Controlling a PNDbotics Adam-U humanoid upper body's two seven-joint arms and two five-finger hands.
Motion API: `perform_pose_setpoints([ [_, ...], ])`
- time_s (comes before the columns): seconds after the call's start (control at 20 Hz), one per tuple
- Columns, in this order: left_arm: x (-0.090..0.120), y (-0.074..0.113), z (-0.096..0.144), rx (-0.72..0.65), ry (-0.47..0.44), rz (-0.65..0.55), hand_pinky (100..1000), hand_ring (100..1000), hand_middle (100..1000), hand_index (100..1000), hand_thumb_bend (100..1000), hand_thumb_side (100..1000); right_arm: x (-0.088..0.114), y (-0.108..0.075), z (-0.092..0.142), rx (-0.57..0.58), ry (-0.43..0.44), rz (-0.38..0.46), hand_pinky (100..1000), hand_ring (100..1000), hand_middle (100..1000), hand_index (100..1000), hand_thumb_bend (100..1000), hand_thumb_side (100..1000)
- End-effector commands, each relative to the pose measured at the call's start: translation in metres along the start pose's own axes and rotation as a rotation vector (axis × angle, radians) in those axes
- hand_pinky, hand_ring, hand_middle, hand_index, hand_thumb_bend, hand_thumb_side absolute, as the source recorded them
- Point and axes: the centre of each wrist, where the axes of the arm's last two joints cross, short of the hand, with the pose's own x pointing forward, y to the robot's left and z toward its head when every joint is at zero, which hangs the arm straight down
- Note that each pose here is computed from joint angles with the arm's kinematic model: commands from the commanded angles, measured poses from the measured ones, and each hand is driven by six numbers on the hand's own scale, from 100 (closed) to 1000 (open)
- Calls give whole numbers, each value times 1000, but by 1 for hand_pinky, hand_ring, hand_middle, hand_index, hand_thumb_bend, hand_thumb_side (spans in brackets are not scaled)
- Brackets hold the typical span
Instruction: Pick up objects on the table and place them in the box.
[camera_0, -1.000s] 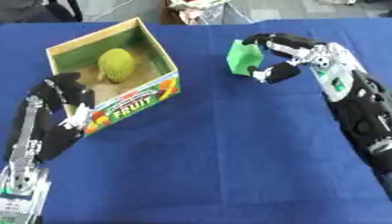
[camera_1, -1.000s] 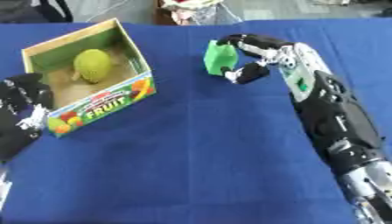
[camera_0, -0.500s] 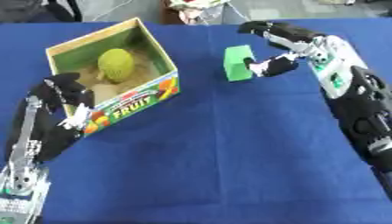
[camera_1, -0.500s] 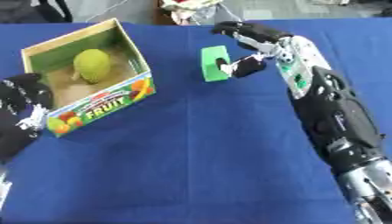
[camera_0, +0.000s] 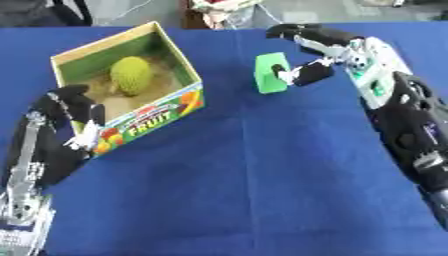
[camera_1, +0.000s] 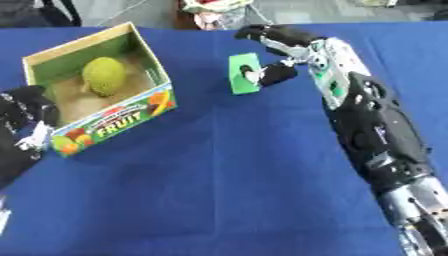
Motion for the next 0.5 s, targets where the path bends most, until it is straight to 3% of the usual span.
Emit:
perform_pose_setpoints([
  [0.05, 5, 2, -4, -1, -25, -5, 563, 579, 564, 761, 291, 433, 0, -11, -4, -3, 17, 9, 909, 1000, 1000, 1000, 100, 531],
  [0.5, 6, 1, -5, -9, -31, 0, 563, 579, 564, 761, 290, 433, -1, 0, -13, 40, 61, -17, 912, 1000, 1000, 1000, 100, 565],
])
